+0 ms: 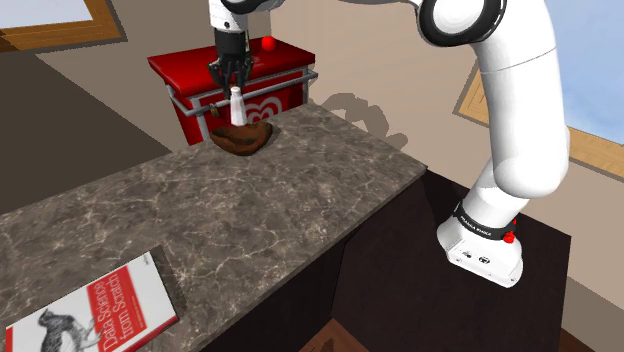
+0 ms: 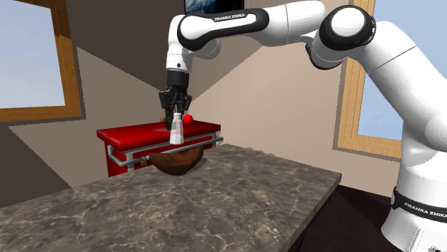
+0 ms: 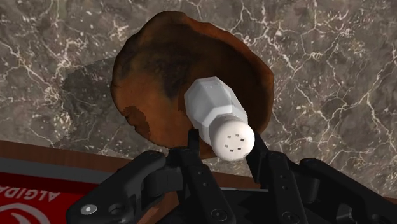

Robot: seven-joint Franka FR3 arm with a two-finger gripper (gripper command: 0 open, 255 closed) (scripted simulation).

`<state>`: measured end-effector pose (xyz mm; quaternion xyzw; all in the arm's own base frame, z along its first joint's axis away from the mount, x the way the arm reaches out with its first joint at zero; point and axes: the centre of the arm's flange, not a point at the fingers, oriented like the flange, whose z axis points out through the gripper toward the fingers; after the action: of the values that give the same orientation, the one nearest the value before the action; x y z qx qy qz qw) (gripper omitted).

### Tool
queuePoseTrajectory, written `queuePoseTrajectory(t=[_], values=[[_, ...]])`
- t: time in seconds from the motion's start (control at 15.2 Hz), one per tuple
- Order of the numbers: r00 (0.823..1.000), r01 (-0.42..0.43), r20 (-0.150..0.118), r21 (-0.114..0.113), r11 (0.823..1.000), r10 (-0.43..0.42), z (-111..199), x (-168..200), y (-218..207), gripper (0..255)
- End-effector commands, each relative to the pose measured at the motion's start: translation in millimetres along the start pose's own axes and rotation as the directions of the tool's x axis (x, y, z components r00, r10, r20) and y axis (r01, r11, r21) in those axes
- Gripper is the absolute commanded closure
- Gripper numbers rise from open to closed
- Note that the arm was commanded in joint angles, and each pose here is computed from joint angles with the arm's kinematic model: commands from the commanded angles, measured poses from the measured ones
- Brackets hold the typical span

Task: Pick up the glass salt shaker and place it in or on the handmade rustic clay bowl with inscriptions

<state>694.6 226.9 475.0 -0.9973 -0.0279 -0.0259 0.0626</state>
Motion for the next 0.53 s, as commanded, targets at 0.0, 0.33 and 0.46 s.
queuePoseTrajectory(t=[0.0, 0.33, 0.46], values=[[1.000, 0.000, -0.001, 0.000, 1.000, 0.000, 11, 0, 1, 255], [1.000, 0.000, -0.001, 0.000, 1.000, 0.000, 23, 0, 3, 255], [1.000, 0.000, -0.001, 0.000, 1.000, 0.000, 23, 0, 3, 255]])
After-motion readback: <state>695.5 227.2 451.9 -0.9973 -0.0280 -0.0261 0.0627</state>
